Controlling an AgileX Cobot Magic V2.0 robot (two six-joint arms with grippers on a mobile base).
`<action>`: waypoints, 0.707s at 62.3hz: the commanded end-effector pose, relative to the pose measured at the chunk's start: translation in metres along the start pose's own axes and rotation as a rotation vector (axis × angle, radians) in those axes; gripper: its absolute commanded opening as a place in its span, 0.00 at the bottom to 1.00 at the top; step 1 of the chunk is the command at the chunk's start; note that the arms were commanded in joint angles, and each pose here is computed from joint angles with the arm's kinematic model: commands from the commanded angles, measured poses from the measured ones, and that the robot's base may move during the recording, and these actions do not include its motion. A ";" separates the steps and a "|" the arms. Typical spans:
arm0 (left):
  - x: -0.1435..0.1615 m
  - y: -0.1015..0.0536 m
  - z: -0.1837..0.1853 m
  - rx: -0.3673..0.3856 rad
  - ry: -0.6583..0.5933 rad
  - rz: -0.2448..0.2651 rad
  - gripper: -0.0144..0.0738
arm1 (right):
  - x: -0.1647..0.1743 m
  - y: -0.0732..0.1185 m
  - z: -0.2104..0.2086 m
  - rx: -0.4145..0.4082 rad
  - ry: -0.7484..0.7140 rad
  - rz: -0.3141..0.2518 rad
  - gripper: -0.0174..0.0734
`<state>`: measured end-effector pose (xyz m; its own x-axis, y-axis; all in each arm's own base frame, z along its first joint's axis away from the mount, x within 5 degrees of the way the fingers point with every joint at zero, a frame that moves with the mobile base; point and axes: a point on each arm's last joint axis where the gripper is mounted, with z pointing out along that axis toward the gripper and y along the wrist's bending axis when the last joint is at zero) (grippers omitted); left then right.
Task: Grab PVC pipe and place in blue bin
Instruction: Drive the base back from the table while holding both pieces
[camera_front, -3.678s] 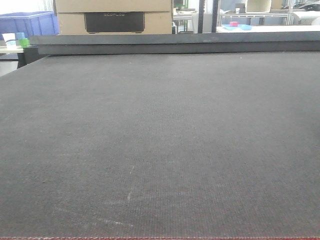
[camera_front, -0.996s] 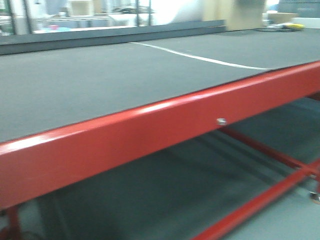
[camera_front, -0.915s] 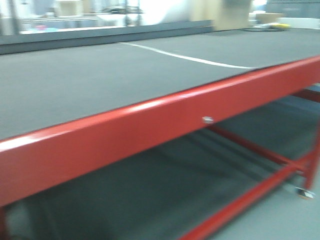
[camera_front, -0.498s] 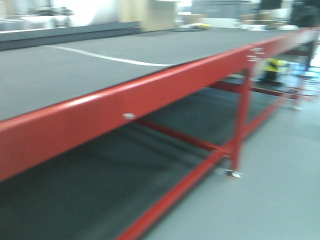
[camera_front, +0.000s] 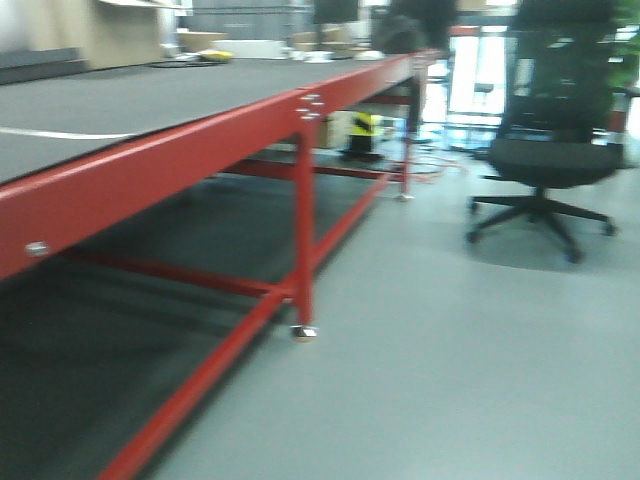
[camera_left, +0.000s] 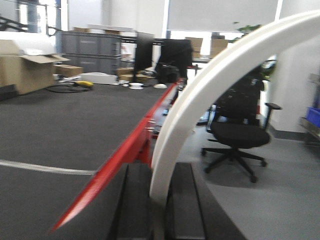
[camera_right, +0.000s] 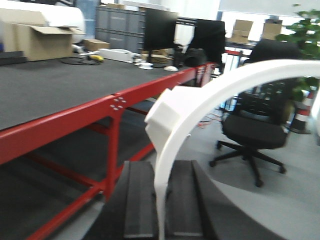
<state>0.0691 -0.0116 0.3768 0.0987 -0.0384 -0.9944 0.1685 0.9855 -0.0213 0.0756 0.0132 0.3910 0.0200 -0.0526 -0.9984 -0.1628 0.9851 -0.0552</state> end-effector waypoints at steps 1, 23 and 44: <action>-0.003 -0.001 -0.001 0.007 -0.031 -0.001 0.04 | -0.003 -0.001 -0.001 0.007 -0.034 -0.012 0.01; -0.003 -0.001 -0.001 0.007 -0.031 -0.001 0.04 | -0.003 -0.001 -0.001 0.007 -0.034 -0.012 0.01; -0.003 -0.001 -0.001 0.007 -0.031 -0.001 0.04 | -0.003 -0.001 -0.001 0.007 -0.034 -0.012 0.01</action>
<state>0.0691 -0.0116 0.3768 0.0987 -0.0384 -0.9944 0.1685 0.9855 -0.0213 0.0752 0.0131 0.3911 0.0215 -0.0524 -0.9984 -0.1628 0.9851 -0.0552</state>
